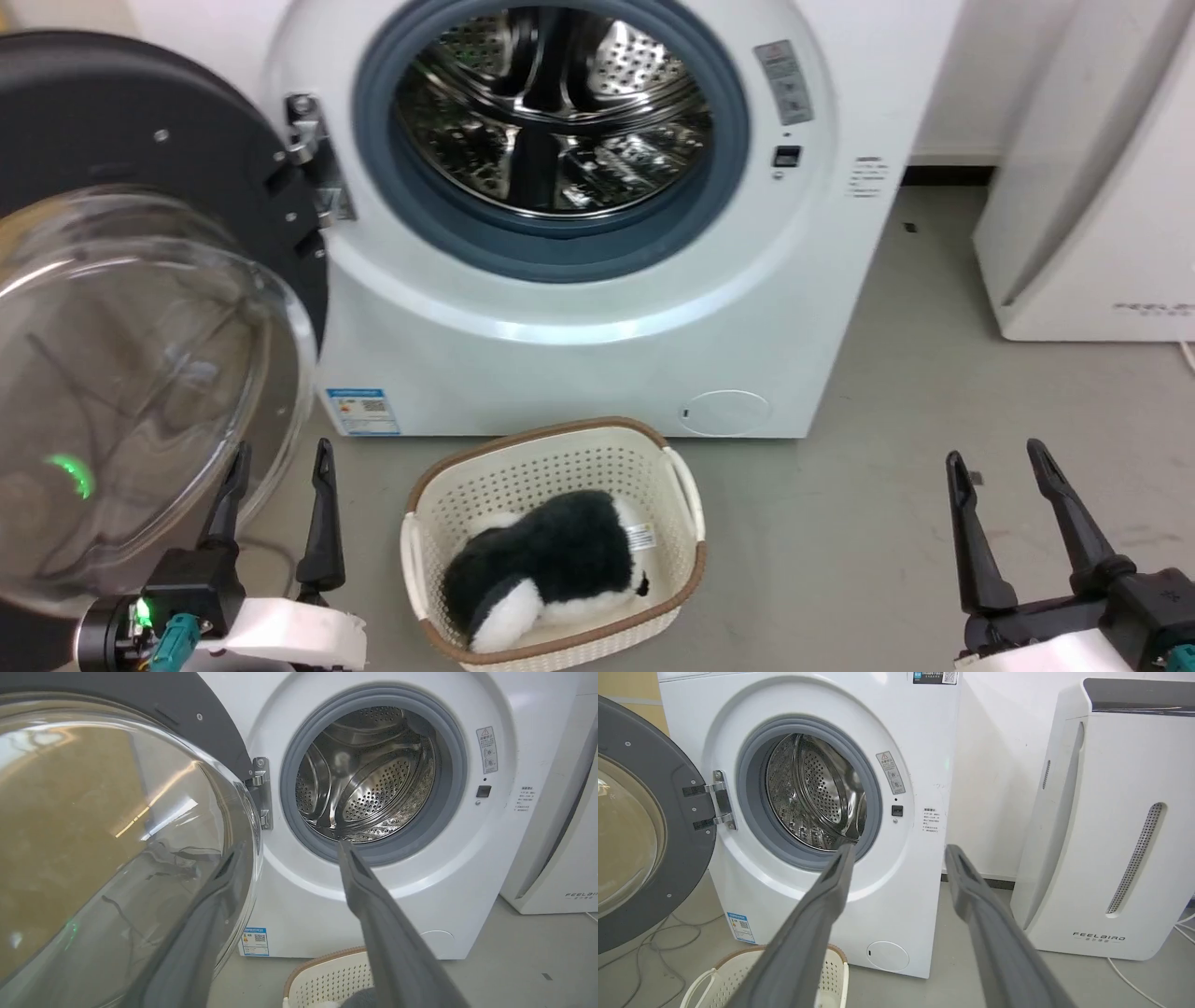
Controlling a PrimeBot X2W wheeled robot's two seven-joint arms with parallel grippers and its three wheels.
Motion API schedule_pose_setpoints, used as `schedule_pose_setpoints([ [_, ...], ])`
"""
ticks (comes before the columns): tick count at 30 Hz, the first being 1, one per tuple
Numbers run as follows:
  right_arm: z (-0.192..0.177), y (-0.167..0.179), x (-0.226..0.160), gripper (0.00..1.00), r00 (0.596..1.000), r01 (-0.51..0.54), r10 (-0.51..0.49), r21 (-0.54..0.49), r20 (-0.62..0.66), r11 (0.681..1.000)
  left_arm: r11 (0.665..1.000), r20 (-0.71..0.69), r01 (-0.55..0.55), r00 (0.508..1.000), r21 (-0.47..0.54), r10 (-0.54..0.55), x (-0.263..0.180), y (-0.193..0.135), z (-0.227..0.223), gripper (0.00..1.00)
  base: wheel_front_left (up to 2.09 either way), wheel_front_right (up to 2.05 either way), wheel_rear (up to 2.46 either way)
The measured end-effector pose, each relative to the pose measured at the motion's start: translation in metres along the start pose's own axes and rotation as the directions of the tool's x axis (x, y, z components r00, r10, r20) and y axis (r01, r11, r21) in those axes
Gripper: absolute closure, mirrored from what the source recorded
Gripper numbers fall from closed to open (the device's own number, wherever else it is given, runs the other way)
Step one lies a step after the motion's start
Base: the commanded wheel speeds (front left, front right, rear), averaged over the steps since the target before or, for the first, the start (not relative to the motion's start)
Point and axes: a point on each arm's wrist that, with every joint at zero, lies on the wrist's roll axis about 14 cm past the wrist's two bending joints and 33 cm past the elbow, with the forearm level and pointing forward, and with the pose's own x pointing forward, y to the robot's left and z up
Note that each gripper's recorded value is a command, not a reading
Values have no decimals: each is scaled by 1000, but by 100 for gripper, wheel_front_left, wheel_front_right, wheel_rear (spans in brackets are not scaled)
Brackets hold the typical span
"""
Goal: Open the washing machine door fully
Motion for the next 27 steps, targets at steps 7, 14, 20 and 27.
schedule_pose_setpoints([
  [7,3,-8,-8,0,1000,28,-28,-7,2,1000,999,-13,35,999,-5,-35,4,-12,-5,0,0,0,0],
  [14,3,-10,-10,100,999,33,-33,-9,0,999,999,-15,38,999,-7,-38,4,-14,-6,100,0,0,0],
  [20,1,-9,-9,100,999,30,-30,-8,-12,1000,999,-25,41,999,-7,-41,4,-15,-6,100,0,0,0],
  [27,-1,-7,-9,100,999,26,-26,-8,-26,1000,999,-33,45,998,-7,-46,4,-17,-7,100,0,0,0],
])
